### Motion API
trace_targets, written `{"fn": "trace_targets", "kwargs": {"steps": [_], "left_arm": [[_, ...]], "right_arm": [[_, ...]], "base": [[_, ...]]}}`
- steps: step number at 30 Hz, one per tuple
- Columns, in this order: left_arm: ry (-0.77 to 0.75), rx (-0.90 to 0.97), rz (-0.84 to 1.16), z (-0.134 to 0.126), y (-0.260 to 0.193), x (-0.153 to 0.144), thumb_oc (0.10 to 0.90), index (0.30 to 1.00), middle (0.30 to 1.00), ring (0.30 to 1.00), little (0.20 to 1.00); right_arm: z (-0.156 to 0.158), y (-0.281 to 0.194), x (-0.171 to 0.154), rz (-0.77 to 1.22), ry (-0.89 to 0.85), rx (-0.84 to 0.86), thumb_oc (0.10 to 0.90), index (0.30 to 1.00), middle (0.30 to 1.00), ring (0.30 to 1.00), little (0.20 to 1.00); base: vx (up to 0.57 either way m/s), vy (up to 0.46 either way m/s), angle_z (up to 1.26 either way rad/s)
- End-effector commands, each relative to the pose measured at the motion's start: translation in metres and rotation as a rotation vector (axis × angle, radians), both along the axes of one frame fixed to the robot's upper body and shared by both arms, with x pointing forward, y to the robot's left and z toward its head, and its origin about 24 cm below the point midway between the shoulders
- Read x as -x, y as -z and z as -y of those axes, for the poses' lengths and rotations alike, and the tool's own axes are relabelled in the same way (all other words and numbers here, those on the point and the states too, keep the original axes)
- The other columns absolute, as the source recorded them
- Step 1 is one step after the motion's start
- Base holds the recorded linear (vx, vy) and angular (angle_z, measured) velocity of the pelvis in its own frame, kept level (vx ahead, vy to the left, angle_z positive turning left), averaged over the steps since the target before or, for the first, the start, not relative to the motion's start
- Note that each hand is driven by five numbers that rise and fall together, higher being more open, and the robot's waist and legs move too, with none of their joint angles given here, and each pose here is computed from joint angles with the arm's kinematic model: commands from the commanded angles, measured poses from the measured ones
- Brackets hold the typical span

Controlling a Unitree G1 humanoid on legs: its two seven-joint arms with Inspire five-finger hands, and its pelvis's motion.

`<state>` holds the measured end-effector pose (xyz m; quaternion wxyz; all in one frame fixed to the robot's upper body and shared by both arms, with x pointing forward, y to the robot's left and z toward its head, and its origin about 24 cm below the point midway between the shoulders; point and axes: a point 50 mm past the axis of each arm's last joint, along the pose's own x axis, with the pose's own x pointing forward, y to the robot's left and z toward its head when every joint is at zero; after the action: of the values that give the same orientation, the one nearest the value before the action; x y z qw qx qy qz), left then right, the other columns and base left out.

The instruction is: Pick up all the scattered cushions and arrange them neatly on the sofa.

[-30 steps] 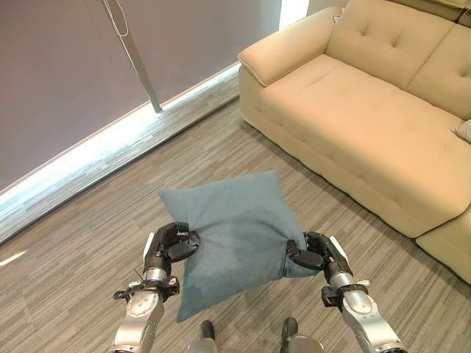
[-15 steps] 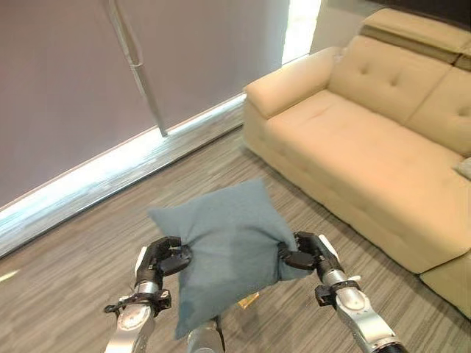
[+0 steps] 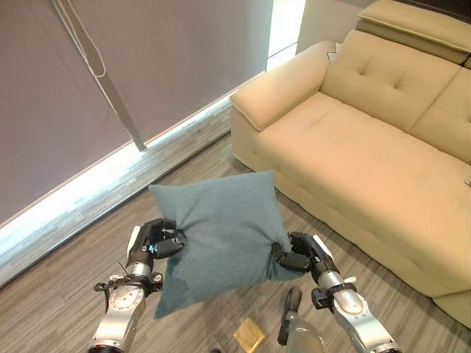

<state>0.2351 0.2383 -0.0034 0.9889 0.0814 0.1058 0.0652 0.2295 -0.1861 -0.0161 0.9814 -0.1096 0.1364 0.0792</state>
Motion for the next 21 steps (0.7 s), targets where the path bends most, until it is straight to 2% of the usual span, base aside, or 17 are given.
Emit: {"fn": "trace_targets", "kwargs": {"steps": [1,5,9,13,15,21], "left_arm": [[0.182,-0.083,0.349,0.023,-0.070,-0.037,0.400,0.300,0.300,0.300,0.300],[0.201,-0.046,0.309,0.033,-0.060,-0.034,0.400,0.300,0.300,0.300,0.300],[0.197,-0.053,0.290,0.035,-0.056,-0.032,0.400,0.300,0.300,0.300,0.300],[0.169,-0.126,0.311,0.032,-0.058,-0.030,0.400,0.300,0.300,0.300,0.300],[0.156,-0.128,0.322,0.032,-0.058,-0.030,0.400,0.300,0.300,0.300,0.300],[0.188,-0.160,0.329,0.037,-0.059,-0.035,0.400,0.300,0.300,0.300,0.300]], "right_arm": [[-0.008,-0.076,-0.031,0.405,-0.008,-0.085,0.400,0.300,0.300,0.300,0.300],[0.005,-0.080,-0.030,0.426,0.037,-0.056,0.400,0.300,0.300,0.300,0.300],[0.007,-0.083,-0.029,0.441,0.053,-0.053,0.400,0.300,0.300,0.300,0.300],[0.003,-0.080,-0.028,0.442,0.055,-0.060,0.400,0.300,0.300,0.300,0.300],[-0.002,-0.085,-0.030,0.480,0.009,0.008,0.400,0.300,0.300,0.300,0.300],[0.007,-0.080,-0.027,0.470,0.013,0.108,0.400,0.300,0.300,0.300,0.300]], "base": [[0.85,-0.267,0.69],[0.59,-0.307,0.54],[0.47,-0.152,-0.96],[0.57,0.187,-0.57],[0.71,0.340,-2.23],[0.22,0.166,-0.99]]}}
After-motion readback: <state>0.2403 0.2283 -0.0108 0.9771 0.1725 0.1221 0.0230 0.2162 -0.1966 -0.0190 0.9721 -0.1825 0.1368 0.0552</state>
